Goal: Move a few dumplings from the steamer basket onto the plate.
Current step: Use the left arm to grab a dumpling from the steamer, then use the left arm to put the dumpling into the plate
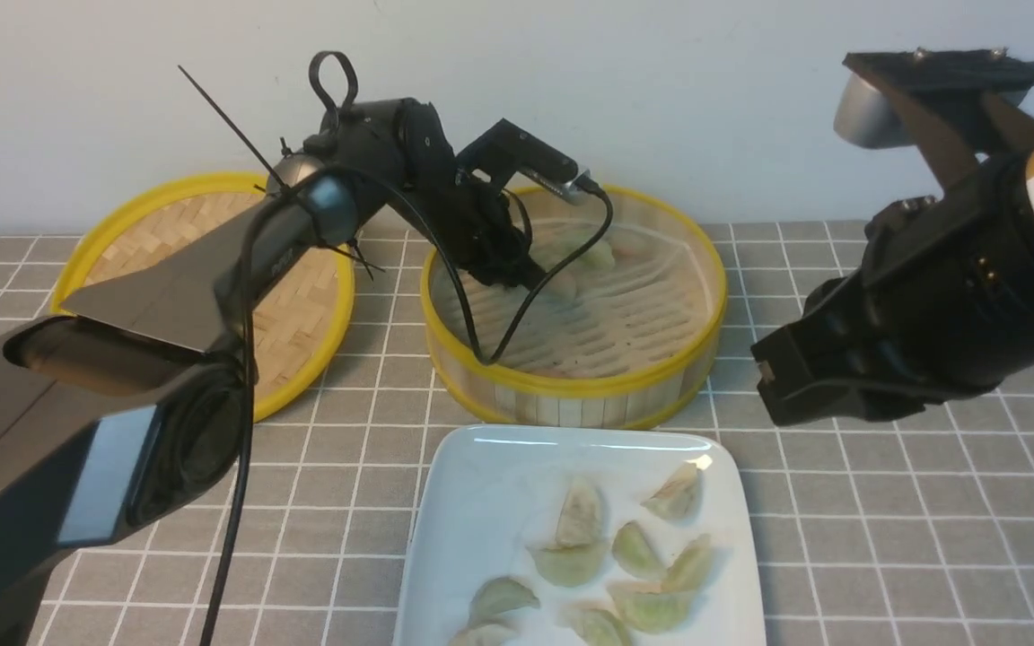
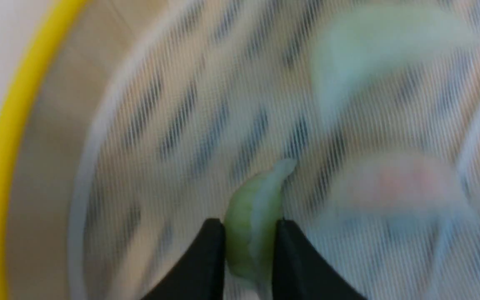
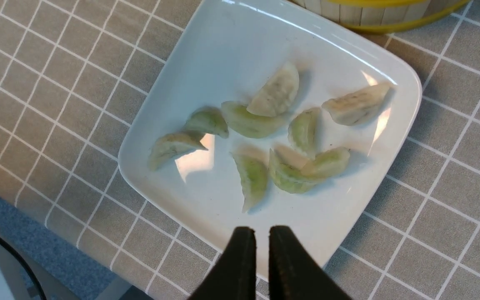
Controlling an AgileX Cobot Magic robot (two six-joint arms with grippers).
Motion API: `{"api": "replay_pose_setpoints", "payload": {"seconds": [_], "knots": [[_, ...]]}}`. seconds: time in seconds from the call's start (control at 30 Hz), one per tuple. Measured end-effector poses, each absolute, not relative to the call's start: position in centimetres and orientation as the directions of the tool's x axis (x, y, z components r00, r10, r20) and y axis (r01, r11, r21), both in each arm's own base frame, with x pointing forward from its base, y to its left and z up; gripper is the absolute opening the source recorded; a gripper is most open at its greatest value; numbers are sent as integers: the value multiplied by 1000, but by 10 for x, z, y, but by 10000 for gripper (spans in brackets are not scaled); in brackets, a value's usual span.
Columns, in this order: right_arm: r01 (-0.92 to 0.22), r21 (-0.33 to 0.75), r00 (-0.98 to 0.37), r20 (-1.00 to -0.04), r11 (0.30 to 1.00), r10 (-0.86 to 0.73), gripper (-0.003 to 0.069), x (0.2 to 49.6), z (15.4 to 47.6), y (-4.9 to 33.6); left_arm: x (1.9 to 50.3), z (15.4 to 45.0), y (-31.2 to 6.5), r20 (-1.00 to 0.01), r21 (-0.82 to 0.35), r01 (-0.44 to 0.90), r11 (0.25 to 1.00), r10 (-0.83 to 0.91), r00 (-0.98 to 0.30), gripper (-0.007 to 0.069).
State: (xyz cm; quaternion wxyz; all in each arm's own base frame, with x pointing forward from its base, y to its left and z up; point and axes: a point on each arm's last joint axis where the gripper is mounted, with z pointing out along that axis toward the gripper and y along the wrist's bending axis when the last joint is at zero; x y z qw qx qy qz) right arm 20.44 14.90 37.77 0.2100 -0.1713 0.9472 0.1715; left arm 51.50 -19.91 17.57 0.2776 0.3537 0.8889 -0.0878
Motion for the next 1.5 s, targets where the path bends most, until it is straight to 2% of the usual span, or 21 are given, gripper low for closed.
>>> {"api": "replay_pose_setpoints", "payload": {"seconds": [0.1, 0.33, 0.4, 0.43, 0.47, 0.57, 0.6, 0.73, 0.8, 0.9, 0.93, 1.0, 1.03, 1.07, 1.17, 1.33, 1.5], "knots": [[-397, 253, -853, -457, 883, -252, 37, 204, 378, 149, 507, 198, -194, -523, 41, 659, 751, 578, -626, 122], [-426, 239, -837, -471, 873, -279, 37, 203, 380, 148, 466, 299, -179, -519, 23, 640, 768, 557, -649, 122], [-440, 234, -824, -490, 867, -286, 37, 199, 384, 145, 454, 325, -175, -544, 30, 637, 770, 548, -636, 122], [-441, 233, -822, -492, 867, -286, 37, 198, 385, 145, 453, 328, -175, -547, 30, 636, 771, 546, -635, 122], [-449, 230, -807, -519, 863, -282, 37, 192, 392, 140, 443, 350, -171, -580, 38, 627, 778, 528, -620, 122], [-458, 214, -777, -568, 863, -272, 37, 180, 404, 130, 425, 383, -167, -629, 28, 603, 797, 483, -610, 122], [-460, 193, -746, -613, 867, -260, 37, 169, 415, 120, 411, 401, -165, -655, -2, 587, 810, 442, -613, 122], [-434, 154, -681, -701, 888, -211, 37, 142, 437, 95, 370, 419, -167, -650, -68, 589, 805, 413, -639, 122], [-414, 144, -633, -756, 899, -170, 37, 124, 448, 78, 349, 418, -169, -624, -89, 601, 794, 426, -655, 122], [-381, 132, -528, -844, 915, -98, 37, 93, 456, 51, 323, 386, -182, -513, -131, 629, 766, 490, -705, 122], [-379, 133, -533, -841, 916, -98, 37, 94, 455, 52, 321, 380, -184, -494, -135, 629, 765, 498, -712, 122], [-364, 143, -445, -895, 920, -37, 37, 67, 450, 30, 309, 337, -199, -363, -155, 655, 740, 574, -734, 122], [-364, 143, -440, -897, 920, -35, 37, 65, 449, 29, 308, 334, -200, -354, -157, 656, 738, 578, -735, 122], [-362, 153, -406, -914, 919, -8, 37, 53, 438, 20, 304, 307, -208, -270, -164, 664, 729, 615, -741, 122], [-383, 178, -310, -949, 906, 55, 37, 31, 423, 6, 303, 270, -216, -158, -166, 662, 731, 643, -749, 122], [-434, 197, -114, -980, 879, 164, 37, -3, 404, -14, 315, 228, -225, -68, -177, 642, 746, 641, -764, 122], [-458, 193, -18, -978, 868, 208, 37, -20, 389, -25, 324, 198, -228, -18, -165, 637, 753, 644, -765, 143]]}}
